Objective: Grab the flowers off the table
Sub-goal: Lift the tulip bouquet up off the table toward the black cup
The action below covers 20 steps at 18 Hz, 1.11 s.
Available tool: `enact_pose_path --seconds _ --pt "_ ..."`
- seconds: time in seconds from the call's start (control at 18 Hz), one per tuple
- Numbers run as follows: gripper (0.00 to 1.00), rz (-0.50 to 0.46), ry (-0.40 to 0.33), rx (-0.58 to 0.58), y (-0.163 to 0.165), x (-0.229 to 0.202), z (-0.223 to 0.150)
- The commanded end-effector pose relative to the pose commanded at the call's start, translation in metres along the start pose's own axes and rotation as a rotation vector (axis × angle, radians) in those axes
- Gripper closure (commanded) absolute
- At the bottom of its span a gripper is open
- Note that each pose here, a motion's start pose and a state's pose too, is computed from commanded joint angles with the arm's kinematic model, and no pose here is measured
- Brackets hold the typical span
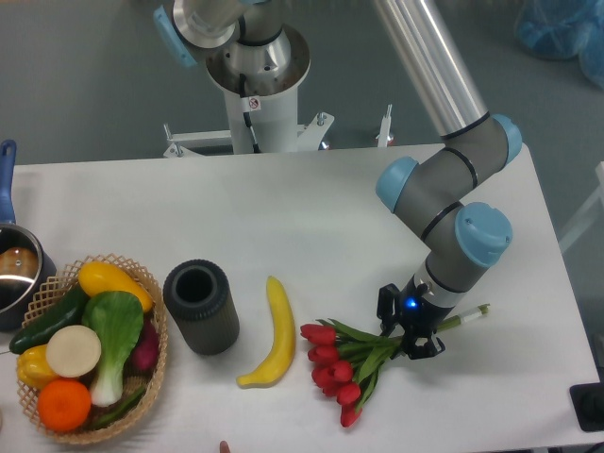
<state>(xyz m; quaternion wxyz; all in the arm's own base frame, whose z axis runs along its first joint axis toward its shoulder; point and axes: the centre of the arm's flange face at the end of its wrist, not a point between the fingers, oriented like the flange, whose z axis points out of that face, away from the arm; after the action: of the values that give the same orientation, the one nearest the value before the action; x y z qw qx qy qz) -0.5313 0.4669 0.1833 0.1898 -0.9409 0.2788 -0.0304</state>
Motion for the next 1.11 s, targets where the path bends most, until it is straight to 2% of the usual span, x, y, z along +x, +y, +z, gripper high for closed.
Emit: enact_pose_path --seconds 0.28,0.78,0.89,1.0,1.11 --pt "0.65 -0.003 -0.020 0.006 -0.007 0.000 -0.015" --pt "0.65 0.021 -0.104 0.020 -0.035 0.014 -0.084" --pt "0.65 0.030 -0.129 0.039 -0.050 0.017 -0.101" --pt "0.65 -0.012 -0.164 0.062 -0.068 0.027 -0.128" --pt "0.65 -0.010 -0.186 0.115 -0.083 0.033 -0.144"
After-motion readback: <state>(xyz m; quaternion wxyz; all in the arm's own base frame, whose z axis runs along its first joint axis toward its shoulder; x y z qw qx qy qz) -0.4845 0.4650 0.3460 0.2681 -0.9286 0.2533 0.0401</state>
